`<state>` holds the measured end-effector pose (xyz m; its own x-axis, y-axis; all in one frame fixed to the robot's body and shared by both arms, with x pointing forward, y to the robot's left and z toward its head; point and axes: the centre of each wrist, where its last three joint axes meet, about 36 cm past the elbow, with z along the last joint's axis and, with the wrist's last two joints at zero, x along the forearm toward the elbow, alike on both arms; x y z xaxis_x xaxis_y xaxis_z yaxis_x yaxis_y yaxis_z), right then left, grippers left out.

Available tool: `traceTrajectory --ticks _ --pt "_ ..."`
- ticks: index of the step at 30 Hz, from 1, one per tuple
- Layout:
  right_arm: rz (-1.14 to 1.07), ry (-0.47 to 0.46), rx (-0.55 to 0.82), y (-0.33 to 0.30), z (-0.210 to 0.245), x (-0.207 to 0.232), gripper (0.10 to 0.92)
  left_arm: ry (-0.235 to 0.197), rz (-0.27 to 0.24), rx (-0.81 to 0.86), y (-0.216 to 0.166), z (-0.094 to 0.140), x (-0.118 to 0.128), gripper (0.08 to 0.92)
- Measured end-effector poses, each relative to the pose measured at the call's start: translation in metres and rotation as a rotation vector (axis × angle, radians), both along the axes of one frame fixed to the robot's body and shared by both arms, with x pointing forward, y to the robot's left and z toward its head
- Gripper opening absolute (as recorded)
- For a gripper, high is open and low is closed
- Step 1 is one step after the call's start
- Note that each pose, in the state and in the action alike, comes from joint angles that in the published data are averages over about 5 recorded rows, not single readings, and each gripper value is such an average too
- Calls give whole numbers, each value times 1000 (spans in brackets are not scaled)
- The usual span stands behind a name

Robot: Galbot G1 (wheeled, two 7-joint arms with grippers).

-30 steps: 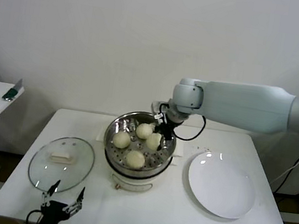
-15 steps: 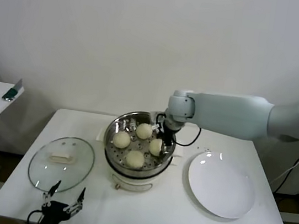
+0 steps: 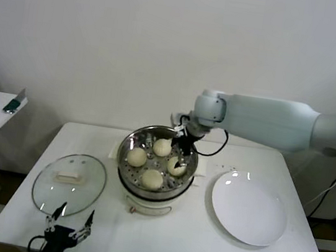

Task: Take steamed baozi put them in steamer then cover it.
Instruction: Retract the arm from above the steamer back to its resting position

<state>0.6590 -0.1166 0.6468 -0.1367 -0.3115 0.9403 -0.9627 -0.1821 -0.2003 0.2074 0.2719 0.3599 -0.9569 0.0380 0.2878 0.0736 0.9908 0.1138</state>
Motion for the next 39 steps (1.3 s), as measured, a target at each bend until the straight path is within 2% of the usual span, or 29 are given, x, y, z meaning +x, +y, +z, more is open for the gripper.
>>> traceTrajectory --ticks 4,7,13,18,24,31,39 --pt "-64 -7 135 -24 8 -2 823 -10 4 7 1 1 2 823" --pt "-137 -45 274 -41 1 -7 823 -20 7 14 2 1 3 823" --pt "-355 -187 588 -78 -30 -25 823 -38 7 32 2 1 9 823" --pt "-555 -305 775 -124 -66 -52 823 -60 13 59 3 0 16 823" --pt "-723 -405 941 -163 -108 -95 823 -97 27 130 4 -3 27 823" --pt "-885 -511 1141 -201 -167 -149 823 -153 42 289 7 -2 40 823" --pt "-1103 -589 1206 -244 -268 -244 823 -239 85 556 13 3 52 823"
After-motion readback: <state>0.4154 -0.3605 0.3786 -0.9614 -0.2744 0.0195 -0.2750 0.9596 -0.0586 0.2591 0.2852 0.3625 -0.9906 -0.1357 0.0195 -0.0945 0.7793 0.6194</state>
